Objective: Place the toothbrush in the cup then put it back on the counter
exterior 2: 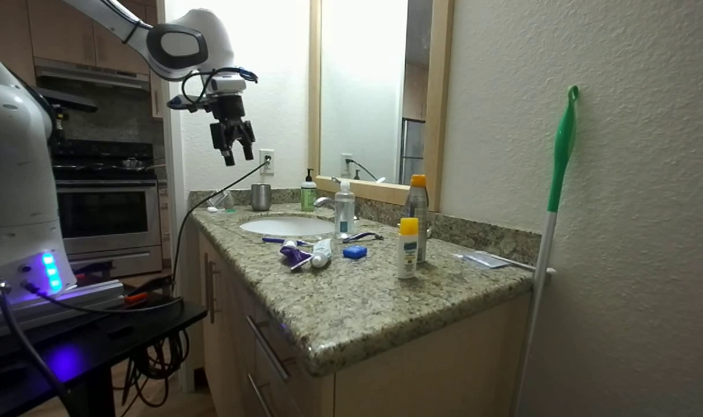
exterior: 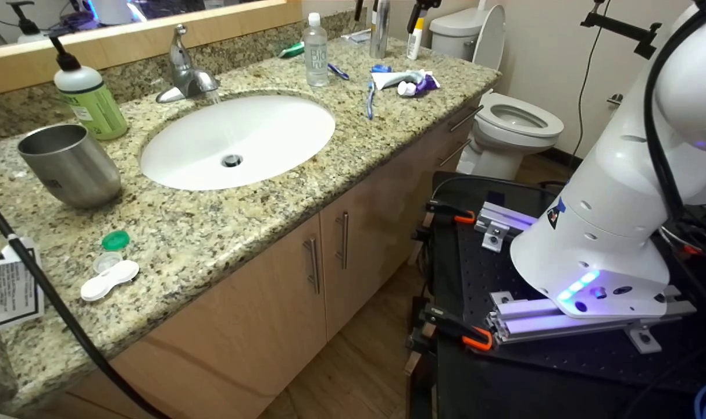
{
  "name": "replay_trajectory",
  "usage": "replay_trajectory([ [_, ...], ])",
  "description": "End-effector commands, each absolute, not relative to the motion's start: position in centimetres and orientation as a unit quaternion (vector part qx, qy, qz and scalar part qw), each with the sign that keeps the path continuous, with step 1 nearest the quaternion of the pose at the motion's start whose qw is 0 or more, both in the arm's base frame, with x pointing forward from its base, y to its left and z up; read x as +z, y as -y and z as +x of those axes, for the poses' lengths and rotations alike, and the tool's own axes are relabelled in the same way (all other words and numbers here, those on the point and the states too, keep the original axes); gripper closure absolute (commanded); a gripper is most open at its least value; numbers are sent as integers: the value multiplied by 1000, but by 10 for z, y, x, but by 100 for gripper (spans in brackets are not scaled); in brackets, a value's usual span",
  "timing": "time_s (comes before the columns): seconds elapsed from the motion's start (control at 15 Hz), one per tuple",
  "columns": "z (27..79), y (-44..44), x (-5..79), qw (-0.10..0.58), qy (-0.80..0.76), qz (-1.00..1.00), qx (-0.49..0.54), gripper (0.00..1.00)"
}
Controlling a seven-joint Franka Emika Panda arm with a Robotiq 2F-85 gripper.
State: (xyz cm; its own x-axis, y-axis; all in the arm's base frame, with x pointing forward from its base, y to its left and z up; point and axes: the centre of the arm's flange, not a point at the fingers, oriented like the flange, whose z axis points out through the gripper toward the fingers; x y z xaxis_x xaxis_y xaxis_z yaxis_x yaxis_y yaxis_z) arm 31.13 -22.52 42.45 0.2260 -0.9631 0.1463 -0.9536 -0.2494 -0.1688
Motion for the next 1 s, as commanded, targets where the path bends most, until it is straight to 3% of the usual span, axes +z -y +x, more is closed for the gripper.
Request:
replay_trajectory([
  [0.0, 333, 290, 368, -47, -667, -736, -107, 0],
  [0.67, 339, 317, 320, -46, -700, -703, -120, 0],
  [0.93, 353, 351, 295, -12, -667, -739, -96, 0],
])
